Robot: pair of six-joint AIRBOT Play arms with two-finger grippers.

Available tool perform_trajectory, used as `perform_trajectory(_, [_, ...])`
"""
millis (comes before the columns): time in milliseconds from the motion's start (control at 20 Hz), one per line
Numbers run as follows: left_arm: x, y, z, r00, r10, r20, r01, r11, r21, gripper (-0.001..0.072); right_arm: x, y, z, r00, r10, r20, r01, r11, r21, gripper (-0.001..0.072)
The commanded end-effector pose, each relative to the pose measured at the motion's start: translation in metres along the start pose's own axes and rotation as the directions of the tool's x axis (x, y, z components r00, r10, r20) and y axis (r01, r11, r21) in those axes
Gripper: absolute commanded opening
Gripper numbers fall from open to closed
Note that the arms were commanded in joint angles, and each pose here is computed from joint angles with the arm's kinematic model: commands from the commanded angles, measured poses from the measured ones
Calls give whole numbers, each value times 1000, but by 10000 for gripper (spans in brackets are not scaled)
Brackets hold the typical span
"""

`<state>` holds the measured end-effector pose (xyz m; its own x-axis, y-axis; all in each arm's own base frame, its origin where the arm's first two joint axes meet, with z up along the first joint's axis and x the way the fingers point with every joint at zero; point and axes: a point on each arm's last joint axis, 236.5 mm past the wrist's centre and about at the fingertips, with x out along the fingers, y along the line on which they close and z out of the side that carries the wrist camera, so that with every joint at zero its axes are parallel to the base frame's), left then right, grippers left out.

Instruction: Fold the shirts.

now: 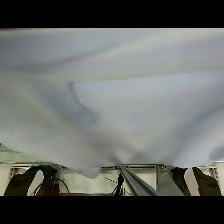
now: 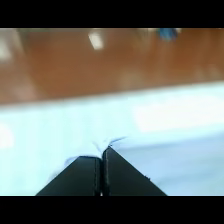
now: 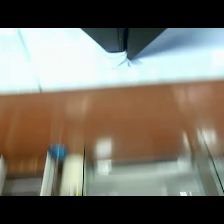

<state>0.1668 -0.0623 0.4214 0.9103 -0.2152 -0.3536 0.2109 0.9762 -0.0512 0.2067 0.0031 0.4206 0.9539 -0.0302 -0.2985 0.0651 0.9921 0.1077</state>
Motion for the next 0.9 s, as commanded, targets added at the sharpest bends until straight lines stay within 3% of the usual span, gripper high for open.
perform_trajectory(0, [38, -12, -47, 943, -164, -291, 128, 982, -140, 16, 36, -23, -64, 938, 5, -348, 6, 1000, 30, 18])
perform_trajectory(150, [92, 25, -60, 900, -145, -411, 63, 976, -206, 17, 90, -55, -112, 800, 48, -599, 26, 993, 114, 18])
perform_trajectory(300, [173, 61, -80, 861, -169, -480, 32, 959, -280, 17, 170, -77, -144, 709, 129, -694, 29, 977, 211, 18])
perform_trajectory(450, [270, 75, -117, 803, -245, -543, 37, 930, -366, 18, 251, -55, -182, 632, 212, -746, -36, 969, 245, 19])
perform_trajectory(650, [372, 82, -163, 776, -276, -567, 47, 922, -384, 19, 365, -24, -190, 760, 221, -610, -89, 967, 239, 19])
perform_trajectory(850, [431, 101, -182, 820, -234, -522, 30, 929, -369, 20, 440, -17, -194, 860, 194, -472, -87, 967, 238, 19])
